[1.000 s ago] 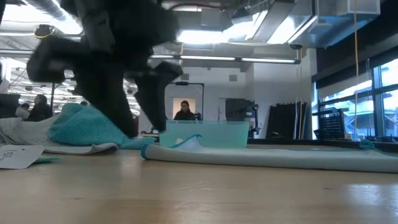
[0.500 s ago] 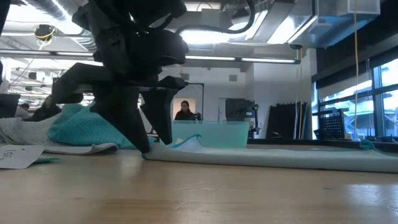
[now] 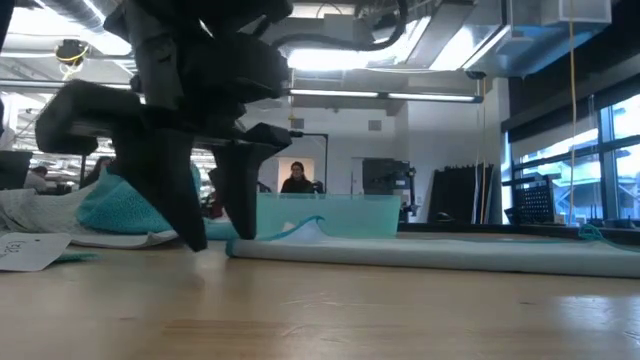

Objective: Fold microfiber towels
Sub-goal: Fold the light blue towel

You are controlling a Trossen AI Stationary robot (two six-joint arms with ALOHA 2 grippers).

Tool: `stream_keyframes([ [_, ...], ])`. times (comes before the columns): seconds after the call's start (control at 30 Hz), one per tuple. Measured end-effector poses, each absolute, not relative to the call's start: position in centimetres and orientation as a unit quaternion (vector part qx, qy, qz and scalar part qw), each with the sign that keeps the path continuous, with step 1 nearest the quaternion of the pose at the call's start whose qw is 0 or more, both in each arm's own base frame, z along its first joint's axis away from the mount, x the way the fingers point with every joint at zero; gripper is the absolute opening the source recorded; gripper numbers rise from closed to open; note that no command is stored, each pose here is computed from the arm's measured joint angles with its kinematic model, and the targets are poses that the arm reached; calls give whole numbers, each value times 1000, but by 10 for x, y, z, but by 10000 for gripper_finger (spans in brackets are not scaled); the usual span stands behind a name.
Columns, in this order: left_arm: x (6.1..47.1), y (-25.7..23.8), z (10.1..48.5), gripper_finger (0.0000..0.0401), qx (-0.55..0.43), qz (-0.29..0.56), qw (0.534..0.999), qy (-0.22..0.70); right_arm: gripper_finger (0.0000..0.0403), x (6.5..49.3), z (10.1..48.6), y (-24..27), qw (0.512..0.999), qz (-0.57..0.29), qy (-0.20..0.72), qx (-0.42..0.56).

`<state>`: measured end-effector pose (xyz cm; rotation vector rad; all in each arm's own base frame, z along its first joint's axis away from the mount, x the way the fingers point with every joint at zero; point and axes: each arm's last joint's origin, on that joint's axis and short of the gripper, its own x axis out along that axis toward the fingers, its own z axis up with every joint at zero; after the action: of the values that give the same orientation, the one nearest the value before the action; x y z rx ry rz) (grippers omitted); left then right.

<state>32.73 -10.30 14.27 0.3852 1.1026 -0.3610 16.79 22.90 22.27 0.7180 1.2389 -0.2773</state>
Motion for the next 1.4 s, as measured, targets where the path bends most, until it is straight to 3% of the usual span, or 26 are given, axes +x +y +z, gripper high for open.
stream_keyframes([
  [0.8, 333, -94, 133, 200, 172, -141, 820, 527, 149, 176, 223, 225, 745, -133, 558, 342],
  [1.4, 334, -91, 132, 22, 147, -129, 822, 534, 149, 177, 224, 226, 746, -127, 554, 348],
])
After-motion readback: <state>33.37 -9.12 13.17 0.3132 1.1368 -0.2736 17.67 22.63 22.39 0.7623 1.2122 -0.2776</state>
